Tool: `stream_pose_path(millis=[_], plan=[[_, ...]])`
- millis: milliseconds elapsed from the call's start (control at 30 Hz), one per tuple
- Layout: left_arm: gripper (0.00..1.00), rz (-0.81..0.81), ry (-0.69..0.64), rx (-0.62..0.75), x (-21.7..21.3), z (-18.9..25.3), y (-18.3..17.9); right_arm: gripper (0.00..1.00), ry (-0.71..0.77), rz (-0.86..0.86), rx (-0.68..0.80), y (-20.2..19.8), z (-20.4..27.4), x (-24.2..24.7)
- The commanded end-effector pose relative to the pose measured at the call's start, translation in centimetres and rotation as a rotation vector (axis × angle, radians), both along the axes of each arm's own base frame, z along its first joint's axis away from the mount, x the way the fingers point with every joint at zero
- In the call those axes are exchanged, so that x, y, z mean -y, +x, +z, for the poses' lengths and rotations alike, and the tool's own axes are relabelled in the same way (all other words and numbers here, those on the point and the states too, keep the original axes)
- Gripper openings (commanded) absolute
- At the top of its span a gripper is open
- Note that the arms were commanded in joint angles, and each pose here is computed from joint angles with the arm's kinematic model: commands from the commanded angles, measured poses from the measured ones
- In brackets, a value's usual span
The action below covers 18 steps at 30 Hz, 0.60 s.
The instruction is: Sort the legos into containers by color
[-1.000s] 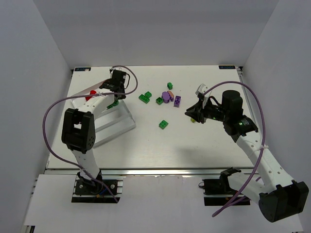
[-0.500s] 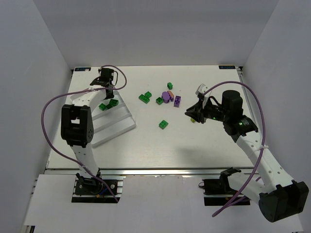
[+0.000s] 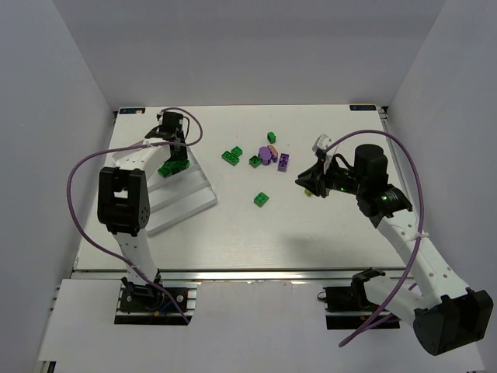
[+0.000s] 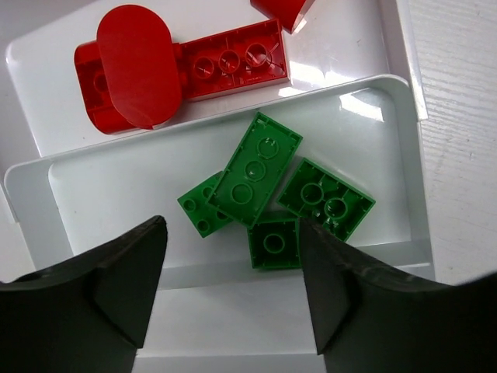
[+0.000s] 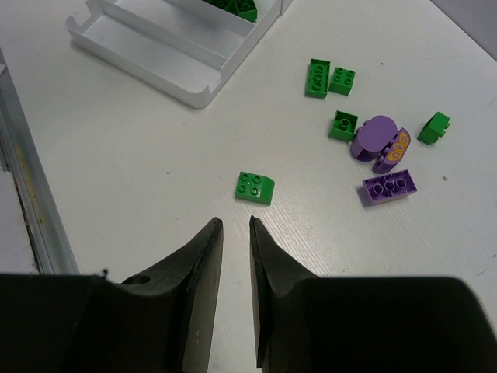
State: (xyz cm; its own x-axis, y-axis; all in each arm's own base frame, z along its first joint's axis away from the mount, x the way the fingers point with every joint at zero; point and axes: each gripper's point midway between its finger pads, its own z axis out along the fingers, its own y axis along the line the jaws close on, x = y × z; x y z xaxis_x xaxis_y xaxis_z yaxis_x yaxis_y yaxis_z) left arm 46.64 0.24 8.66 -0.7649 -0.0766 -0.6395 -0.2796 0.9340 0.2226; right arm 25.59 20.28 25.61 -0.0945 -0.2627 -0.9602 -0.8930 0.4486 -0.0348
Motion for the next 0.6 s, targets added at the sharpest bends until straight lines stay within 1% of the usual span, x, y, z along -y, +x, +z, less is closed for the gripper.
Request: stream_pose_path(millis=[0,33,67,133,167,200,233,267,300,367,400,433,467,500,533,567], plan=[[0.8,0.051,-0.014,0.083,-0.5,3.2,0.0,0.26,0.006,0.014,0.028,0.3,0.2,-0.3],[0.82,0.05,-0.04,0.102,-0.1,3.7,0.0,0.27,0.005,0.02,0.029,0.2,0.1,-0.4],[0.87,0.04,-0.063,0.121,0.2,4.3,0.0,0.28,0.005,0.039,0.03,0.0,0.1,-0.5],[0.89,0.005,-0.133,0.199,1.3,6.7,-0.4,0.38,-0.016,0.097,0.04,-0.6,-0.8,-1.0],[0.98,-0.039,-0.197,0.226,2.6,7.5,-0.5,0.43,-0.021,0.138,0.049,-1.1,-1.1,-1.4],[0.98,-0.071,-0.247,0.297,3.3,9.3,-1.1,0.51,-0.043,0.182,0.045,-1.7,-2.0,-2.4],[0.98,-0.099,-0.294,0.329,4.1,10.0,-1.5,0.56,-0.079,0.218,0.07,-2.0,-2.8,-2.8],[0.98,-0.169,-0.368,0.354,5.9,10.8,-1.9,0.6,-0.126,0.225,0.087,-2.0,-3.6,-3.2],[0.98,-0.197,-0.42,0.419,6.6,12.1,-2.8,0.67,-0.169,0.293,0.103,-3.2,-4.7,-4.8],[0.98,-0.254,-0.487,0.47,7.9,13.3,-3.9,0.72,-0.277,0.352,0.208,-3.4,-6.4,-5.6],[0.98,-0.317,-0.542,0.517,9.1,14.5,-4.2,0.77,-0.308,0.43,0.245,-4.5,-7.4,-6.6],[0.97,-0.331,-0.579,0.535,9.6,14.4,-5.6,0.78,-0.36,0.553,0.348,-5.4,-8.4,-6.7],[0.95,-0.352,-0.602,0.557,10.0,14.8,-6.1,0.8,-0.387,0.642,0.409,-6.2,-9.1,-6.7],[0.94,-0.399,-0.64,0.592,10.9,15.6,-6.5,0.86,-0.408,0.718,0.471,-6.7,-9.9,-6.7],[0.88,-0.403,-0.683,0.594,11.3,15.1,-7.2,0.89,-0.424,0.767,0.531,-6.9,-10.5,-6.6],[0.86,-0.43,-0.704,0.62,11.7,16.1,-7.9,0.89,-0.453,0.8,0.632,-6.4,-10.8,-6.7]])
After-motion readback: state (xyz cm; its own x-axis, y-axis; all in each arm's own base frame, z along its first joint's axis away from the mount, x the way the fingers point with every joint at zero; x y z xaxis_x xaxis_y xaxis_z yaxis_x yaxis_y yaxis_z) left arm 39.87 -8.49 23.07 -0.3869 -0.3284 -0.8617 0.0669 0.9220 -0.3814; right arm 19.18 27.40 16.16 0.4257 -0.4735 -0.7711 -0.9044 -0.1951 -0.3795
